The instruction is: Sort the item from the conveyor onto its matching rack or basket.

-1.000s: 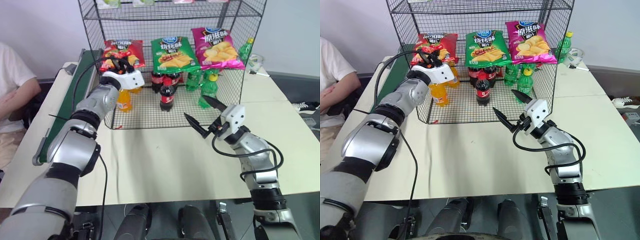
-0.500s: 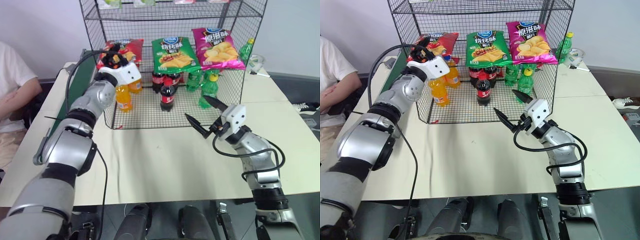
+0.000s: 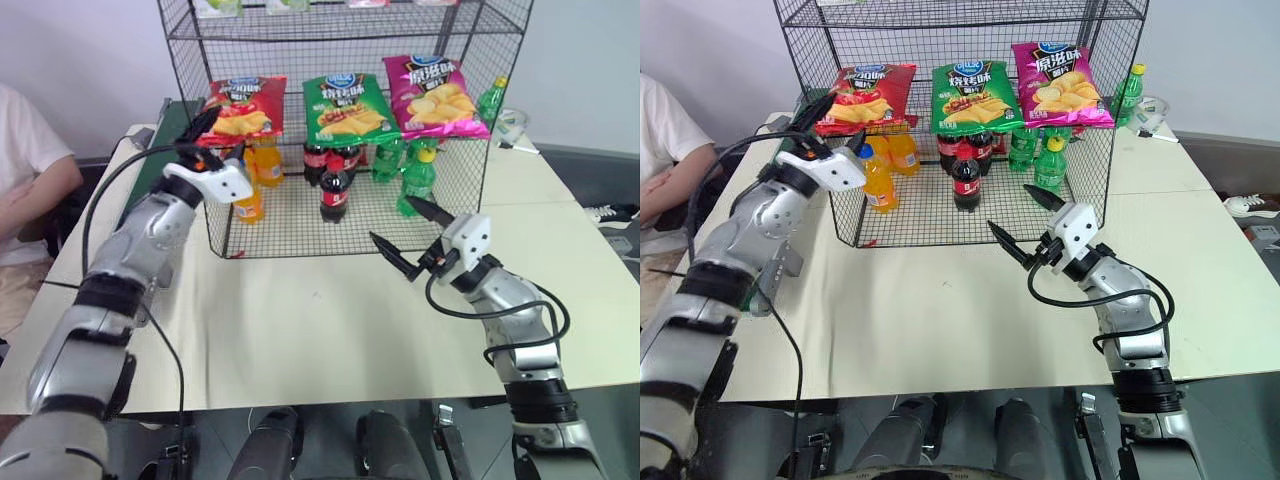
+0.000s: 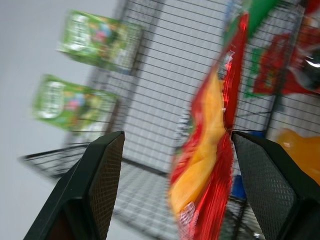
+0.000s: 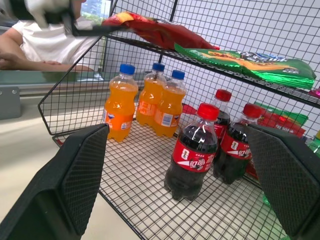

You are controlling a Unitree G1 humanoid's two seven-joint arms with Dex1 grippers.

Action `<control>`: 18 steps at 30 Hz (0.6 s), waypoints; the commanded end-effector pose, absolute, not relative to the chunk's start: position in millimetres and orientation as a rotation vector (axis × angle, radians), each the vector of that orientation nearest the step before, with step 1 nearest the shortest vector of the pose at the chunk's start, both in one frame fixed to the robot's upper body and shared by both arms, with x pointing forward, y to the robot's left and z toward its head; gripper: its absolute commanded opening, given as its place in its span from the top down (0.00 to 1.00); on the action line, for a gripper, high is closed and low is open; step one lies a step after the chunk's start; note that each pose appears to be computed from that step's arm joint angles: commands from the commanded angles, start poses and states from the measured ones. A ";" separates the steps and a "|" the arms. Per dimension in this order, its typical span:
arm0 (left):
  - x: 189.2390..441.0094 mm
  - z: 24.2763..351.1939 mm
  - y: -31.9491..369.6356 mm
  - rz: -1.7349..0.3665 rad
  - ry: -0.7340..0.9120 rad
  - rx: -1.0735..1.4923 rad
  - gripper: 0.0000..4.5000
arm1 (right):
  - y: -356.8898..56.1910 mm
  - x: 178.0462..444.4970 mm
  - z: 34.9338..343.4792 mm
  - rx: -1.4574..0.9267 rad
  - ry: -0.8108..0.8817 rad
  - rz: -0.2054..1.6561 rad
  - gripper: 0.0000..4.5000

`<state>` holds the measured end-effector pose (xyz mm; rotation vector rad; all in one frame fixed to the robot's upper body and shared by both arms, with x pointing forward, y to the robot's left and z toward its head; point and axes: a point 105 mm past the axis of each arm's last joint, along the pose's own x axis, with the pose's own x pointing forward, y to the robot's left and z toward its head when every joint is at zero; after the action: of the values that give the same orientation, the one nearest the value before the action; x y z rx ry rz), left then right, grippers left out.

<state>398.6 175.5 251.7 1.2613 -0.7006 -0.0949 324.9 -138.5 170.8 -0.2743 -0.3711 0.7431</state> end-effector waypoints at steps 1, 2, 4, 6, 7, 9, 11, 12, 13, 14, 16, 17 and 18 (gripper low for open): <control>373.9 273.1 179.7 -0.043 -0.758 1.237 0.21 | -141.3 324.7 184.1 -0.295 -0.427 0.745 0.00; 366.7 274.5 181.2 -0.036 -0.764 1.220 0.21 | -142.2 325.3 184.1 -0.297 -0.426 0.746 0.00; 354.6 275.8 181.3 -0.052 -0.773 1.171 0.21 | -143.6 325.9 184.7 -0.297 -0.425 0.747 0.00; 343.0 268.1 178.2 -0.149 -0.737 0.988 0.21 | -144.5 325.7 185.0 -0.303 -0.423 0.751 0.00; 333.5 261.4 182.1 -0.194 -0.713 0.870 0.21 | -145.8 325.2 184.7 -0.309 -0.421 0.753 0.00; 321.9 247.4 192.2 -0.263 -0.630 0.687 0.21 | -149.2 324.6 185.2 -0.318 -0.418 0.752 0.00; 316.9 239.4 200.9 -0.295 -0.562 0.613 0.21 | -152.7 324.2 186.3 -0.323 -0.418 0.748 0.00; 314.5 233.3 205.9 -0.323 -0.509 0.527 0.21 | -155.1 322.6 186.3 -0.328 -0.413 0.753 0.00; 311.6 226.9 209.1 -0.358 -0.459 0.471 0.21 | -157.7 321.1 186.5 -0.332 -0.409 0.757 0.00; 306.7 217.2 212.7 -0.402 -0.397 0.439 0.21 | -162.2 319.3 186.1 -0.341 -0.400 0.758 0.00; 298.4 202.0 217.8 -0.463 -0.289 0.378 0.21 | -168.3 315.6 184.6 -0.349 -0.380 0.772 0.00; 291.0 198.9 222.6 -0.482 -0.265 0.365 0.21 | -172.2 311.1 182.6 -0.353 -0.361 0.792 0.00; 285.0 196.8 227.0 -0.494 -0.243 0.336 0.21 | -176.0 307.7 180.7 -0.359 -0.342 0.806 0.00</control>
<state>296.0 225.4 181.5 0.3655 -0.2135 -0.4544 316.5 -170.9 166.6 -0.3434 -0.3007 0.7879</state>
